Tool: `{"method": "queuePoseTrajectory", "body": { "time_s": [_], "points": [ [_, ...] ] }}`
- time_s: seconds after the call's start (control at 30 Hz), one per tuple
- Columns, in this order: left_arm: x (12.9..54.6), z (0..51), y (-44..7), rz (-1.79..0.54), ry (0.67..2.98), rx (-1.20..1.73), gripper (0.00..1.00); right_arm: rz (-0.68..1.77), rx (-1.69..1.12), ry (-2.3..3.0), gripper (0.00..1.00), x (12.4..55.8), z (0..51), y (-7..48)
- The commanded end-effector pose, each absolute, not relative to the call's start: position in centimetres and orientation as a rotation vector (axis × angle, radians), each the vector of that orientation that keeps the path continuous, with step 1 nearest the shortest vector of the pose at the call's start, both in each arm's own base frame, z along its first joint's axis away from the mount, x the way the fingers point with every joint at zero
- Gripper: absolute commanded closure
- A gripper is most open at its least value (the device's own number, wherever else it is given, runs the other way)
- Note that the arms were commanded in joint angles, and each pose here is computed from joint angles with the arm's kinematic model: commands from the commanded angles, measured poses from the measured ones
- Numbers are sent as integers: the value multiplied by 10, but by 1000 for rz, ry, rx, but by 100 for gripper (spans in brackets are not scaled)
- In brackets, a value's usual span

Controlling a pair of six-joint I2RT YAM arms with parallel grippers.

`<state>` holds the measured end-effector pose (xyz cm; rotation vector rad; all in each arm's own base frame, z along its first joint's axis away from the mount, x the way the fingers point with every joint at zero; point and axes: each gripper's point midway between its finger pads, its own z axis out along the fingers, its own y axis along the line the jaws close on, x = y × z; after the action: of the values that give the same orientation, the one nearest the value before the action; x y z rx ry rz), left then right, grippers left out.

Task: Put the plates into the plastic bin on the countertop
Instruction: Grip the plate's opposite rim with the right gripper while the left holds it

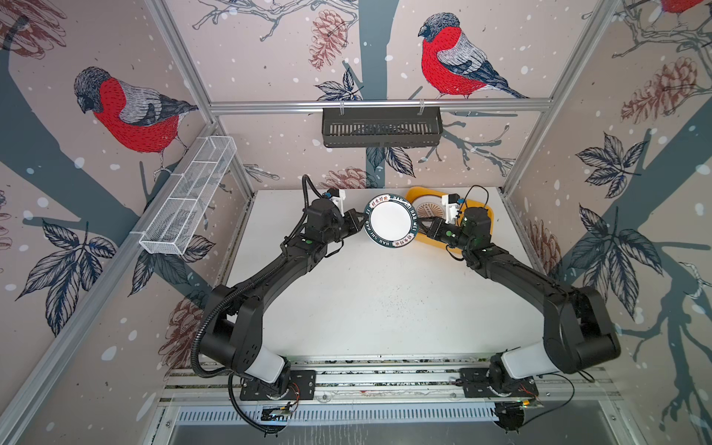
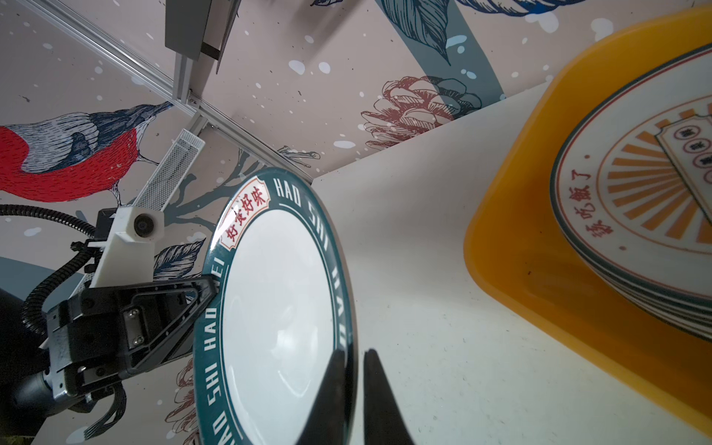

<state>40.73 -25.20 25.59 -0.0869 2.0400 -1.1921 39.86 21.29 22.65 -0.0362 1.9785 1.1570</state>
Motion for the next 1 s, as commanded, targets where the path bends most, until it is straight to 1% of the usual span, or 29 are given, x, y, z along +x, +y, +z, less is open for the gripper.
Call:
{"method": "queuePoseTrajectory", "body": {
  "time_s": [0.0,0.13,0.37,0.5,0.57,0.63,0.7,0.73,0.83,0.97],
  "points": [
    [411,281,-256,-1229,1950,-42,100,1155,-69,1985,77,398,224,215],
    [411,282,-257,-1229,1949,-41,100,1167,-69,1992,78,398,222,216],
    [411,281,-256,-1226,1953,-41,100,1155,-65,1972,95,399,228,213],
    [411,281,-256,-1222,1953,-41,100,1163,-56,1968,98,398,229,211],
    [411,281,-255,-1213,1952,-41,85,1169,-45,1964,98,399,230,209],
    [411,281,-252,-1187,1952,-42,64,1176,-36,1960,98,400,232,207],
    [411,280,-248,-1163,1951,-48,49,1174,-22,1959,99,402,233,202],
    [410,280,-247,-1148,1948,-49,44,1173,-13,1960,99,403,233,199],
    [411,277,-239,-1096,1951,-70,33,1157,14,1959,99,406,233,191],
    [411,273,-232,-1044,1957,-85,28,1131,42,1970,99,409,230,181]
  ]
}}
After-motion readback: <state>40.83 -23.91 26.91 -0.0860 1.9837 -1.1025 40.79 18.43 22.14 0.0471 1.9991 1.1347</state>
